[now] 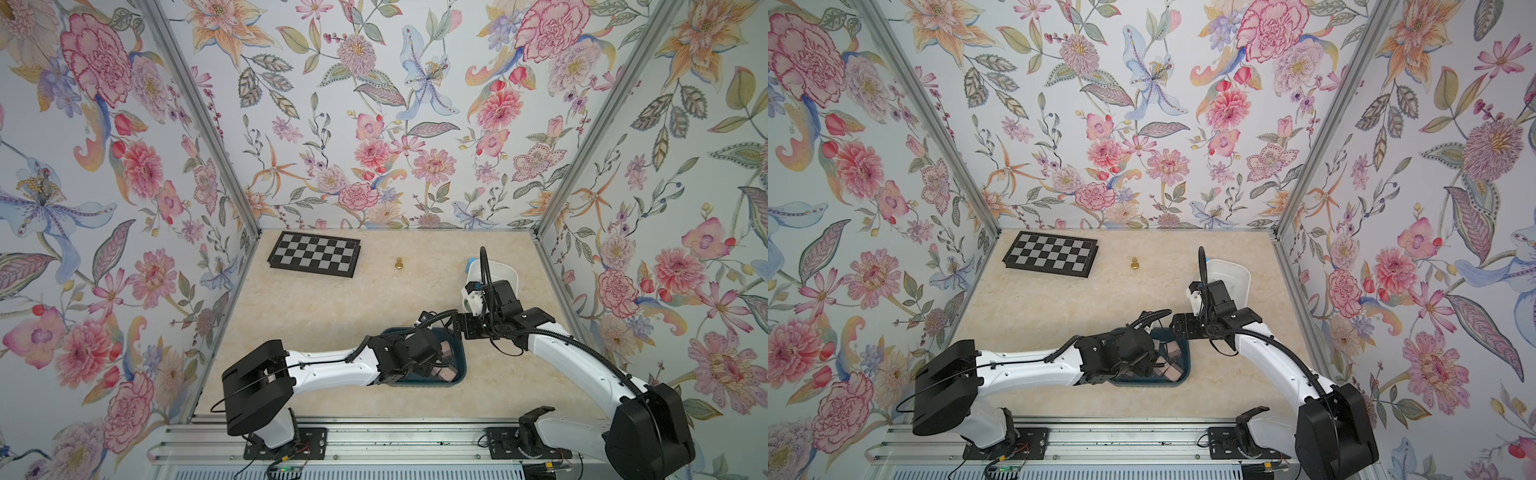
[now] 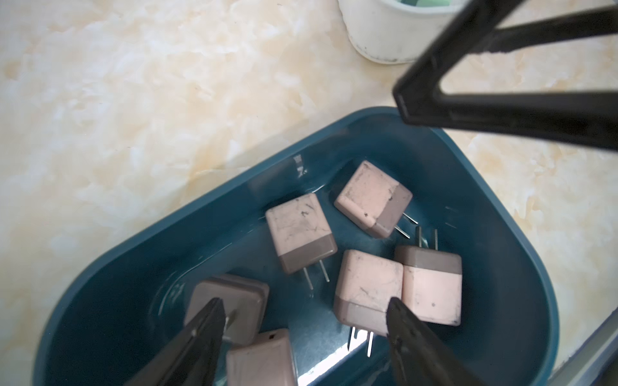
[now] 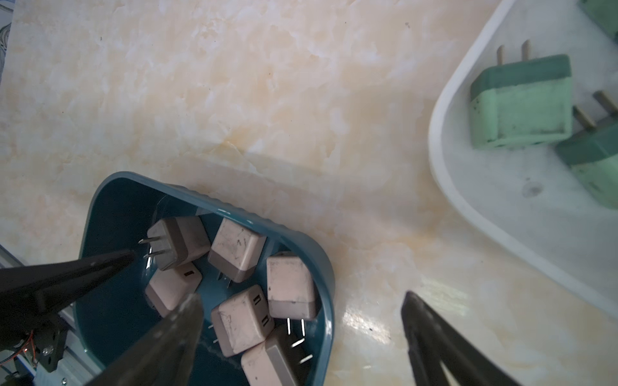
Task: Place the plugs by color into the storage box
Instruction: Move the storage box to the center of the board.
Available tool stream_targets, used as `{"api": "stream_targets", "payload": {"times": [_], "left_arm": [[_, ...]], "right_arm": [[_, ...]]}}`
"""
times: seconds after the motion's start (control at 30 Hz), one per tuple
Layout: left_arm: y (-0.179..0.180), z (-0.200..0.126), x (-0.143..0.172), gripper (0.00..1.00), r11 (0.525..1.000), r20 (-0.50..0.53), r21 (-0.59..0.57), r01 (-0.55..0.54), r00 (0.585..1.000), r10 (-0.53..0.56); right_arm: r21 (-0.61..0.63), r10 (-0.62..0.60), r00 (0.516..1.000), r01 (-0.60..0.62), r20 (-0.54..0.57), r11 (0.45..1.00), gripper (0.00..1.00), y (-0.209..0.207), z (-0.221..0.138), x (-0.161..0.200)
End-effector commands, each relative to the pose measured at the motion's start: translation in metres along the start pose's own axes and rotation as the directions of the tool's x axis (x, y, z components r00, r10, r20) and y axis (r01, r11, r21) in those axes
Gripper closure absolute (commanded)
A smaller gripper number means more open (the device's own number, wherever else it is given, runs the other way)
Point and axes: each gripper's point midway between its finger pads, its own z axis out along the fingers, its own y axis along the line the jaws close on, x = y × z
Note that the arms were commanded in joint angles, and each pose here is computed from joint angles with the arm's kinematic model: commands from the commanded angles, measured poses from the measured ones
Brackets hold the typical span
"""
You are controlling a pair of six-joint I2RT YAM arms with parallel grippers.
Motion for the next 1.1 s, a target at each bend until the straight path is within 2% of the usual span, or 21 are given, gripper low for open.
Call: {"api": "stream_targets", "payload": {"times": [0.0, 0.27, 0.5, 0.8, 1.07], "left_arm": [[0.042, -0.020, 0.008, 0.22, 0.992, -0.025, -0.123, 0.001, 1.000, -0.005], [0.099, -0.034, 0.038, 0.18, 0.977, -0.042, -0.149, 0.149, 0.987, -0.157], [0.111, -0.007, 0.065, 0.20, 0.967, -0.057, -0.068, 0.247, 0.966, -0.250], [0.147, 0.004, 0.056, 0.22, 0.926, -0.013, -0.076, 0.370, 0.928, -0.372], [0.214, -0.009, 0.055, 0.22, 0.874, 0.042, -0.210, 0.438, 0.897, -0.439]], "right_arm": [[-0.006, 0.015, 0.997, -0.015, -0.078, 1.000, 0.06, 0.000, -0.001, 0.028], [-0.014, 0.032, 0.989, -0.034, -0.144, 0.999, 0.06, 0.005, 0.005, 0.061], [-0.019, 0.015, 0.984, -0.019, -0.176, 1.000, 0.06, 0.022, 0.018, 0.074], [-0.083, -0.006, 0.990, -0.006, -0.141, 0.997, 0.06, 0.066, 0.045, 0.052], [-0.148, -0.062, 0.989, 0.042, -0.132, 0.988, 0.06, 0.116, 0.085, 0.013]]}}
